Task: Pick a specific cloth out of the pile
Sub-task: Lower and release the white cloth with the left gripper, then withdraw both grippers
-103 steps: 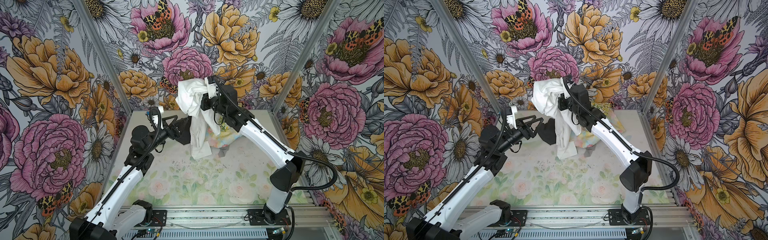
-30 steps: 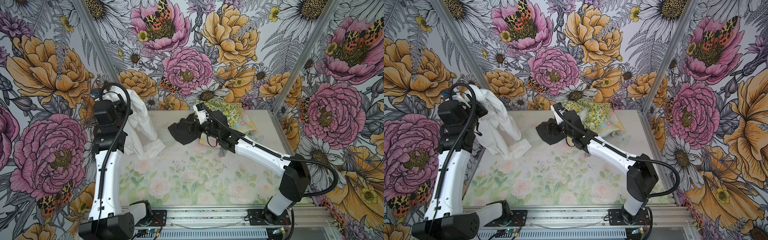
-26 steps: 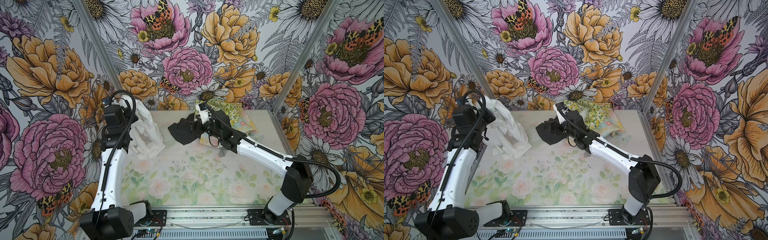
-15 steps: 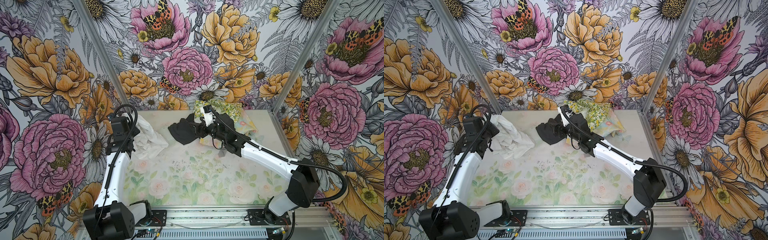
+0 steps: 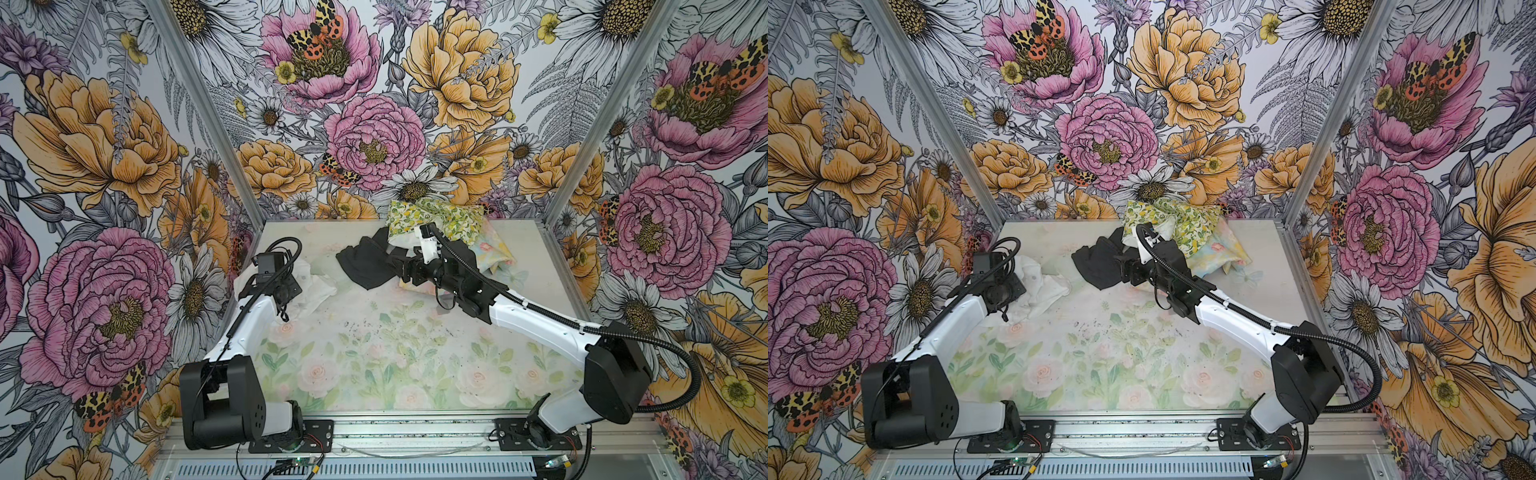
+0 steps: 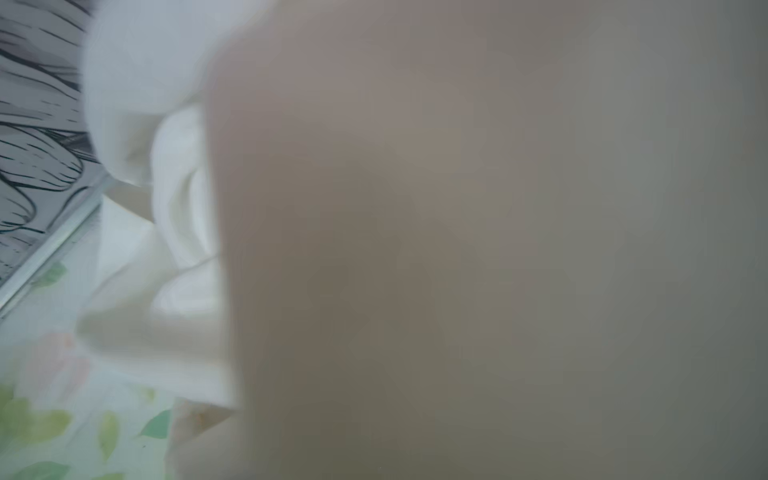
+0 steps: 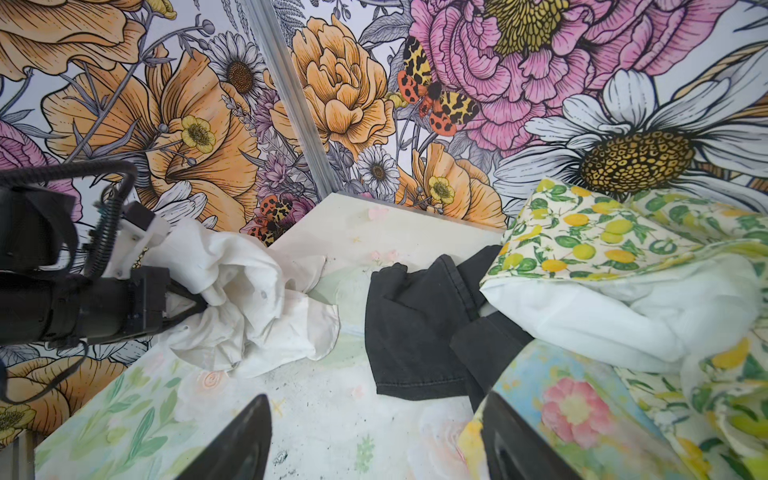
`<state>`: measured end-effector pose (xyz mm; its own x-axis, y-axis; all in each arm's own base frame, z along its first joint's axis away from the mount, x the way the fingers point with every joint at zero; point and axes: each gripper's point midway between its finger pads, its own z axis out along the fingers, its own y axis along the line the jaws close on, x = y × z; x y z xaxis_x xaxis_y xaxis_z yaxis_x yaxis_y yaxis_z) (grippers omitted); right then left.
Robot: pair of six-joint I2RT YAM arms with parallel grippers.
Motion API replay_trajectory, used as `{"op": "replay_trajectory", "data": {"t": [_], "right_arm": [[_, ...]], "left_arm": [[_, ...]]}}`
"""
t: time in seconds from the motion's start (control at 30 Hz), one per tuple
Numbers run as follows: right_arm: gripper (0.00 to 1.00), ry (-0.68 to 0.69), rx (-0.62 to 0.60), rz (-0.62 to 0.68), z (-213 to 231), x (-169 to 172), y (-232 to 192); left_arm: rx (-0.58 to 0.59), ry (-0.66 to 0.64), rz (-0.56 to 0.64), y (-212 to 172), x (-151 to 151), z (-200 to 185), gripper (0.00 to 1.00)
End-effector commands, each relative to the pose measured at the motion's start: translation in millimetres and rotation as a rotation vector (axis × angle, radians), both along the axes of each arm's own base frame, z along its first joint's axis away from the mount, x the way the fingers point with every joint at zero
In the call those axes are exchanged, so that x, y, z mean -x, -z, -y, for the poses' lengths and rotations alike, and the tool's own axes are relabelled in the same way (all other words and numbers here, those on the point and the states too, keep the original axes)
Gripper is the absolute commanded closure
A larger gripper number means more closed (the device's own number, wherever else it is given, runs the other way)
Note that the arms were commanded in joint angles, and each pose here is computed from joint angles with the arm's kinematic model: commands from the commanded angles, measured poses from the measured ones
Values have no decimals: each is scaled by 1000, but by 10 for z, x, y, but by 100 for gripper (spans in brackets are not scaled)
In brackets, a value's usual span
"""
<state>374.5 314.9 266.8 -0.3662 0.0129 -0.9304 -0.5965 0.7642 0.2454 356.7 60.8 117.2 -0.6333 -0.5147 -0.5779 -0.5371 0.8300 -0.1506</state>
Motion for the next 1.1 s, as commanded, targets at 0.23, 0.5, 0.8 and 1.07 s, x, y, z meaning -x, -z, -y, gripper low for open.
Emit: {"op": "replay_trajectory", "data": {"t": [0.23, 0.5, 0.8, 1.07], "right_arm": [[20, 88, -60, 44, 346, -28, -179], [19, 123, -74, 18, 553, -81, -117], [16, 132, 8, -24, 692, -101, 111], [13, 161, 64, -28, 876, -32, 133]], "left_arm": [[86, 42, -172, 655, -280, 262, 100], [105, -28, -208, 852, -432, 89, 100], [117, -86, -192, 854, -562, -165, 100], [98, -64, -64, 317, -575, -105, 39]]}}
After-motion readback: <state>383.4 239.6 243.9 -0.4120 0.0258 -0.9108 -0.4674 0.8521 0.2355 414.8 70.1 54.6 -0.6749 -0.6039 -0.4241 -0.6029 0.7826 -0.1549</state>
